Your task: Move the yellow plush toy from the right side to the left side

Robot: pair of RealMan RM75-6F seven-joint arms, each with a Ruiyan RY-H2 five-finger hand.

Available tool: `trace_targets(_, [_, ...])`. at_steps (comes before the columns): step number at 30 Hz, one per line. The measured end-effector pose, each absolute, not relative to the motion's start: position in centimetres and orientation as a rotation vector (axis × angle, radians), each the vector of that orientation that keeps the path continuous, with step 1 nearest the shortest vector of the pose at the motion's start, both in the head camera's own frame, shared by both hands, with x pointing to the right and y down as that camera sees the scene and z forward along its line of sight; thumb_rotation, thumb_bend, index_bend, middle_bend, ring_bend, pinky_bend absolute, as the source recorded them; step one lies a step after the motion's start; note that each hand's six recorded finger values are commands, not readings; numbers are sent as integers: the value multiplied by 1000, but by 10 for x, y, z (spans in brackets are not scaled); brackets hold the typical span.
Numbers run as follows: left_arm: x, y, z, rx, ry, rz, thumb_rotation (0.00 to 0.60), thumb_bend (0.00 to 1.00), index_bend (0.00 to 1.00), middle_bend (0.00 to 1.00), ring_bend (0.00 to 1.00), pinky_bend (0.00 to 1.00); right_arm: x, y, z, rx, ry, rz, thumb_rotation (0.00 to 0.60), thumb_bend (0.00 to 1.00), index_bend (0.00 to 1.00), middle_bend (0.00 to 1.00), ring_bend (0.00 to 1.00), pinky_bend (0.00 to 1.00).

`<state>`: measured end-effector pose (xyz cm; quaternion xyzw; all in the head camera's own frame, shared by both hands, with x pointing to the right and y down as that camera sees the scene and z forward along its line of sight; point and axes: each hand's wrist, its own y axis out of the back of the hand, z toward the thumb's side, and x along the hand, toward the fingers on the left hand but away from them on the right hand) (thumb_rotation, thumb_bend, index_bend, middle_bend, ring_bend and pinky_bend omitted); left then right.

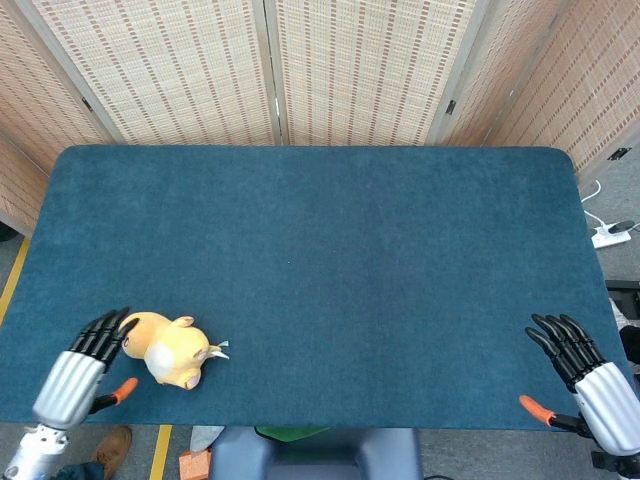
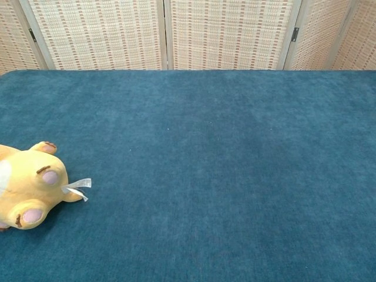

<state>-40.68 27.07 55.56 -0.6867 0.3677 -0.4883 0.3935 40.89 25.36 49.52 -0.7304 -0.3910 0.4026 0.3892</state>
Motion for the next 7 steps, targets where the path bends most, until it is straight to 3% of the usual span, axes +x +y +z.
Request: trace_targets(7, [-498, 305, 527, -1473, 1202, -1553, 600, 278, 0, 0, 0, 151, 418, 253, 509, -1659, -941, 1247, 600, 132, 0, 0, 0, 0])
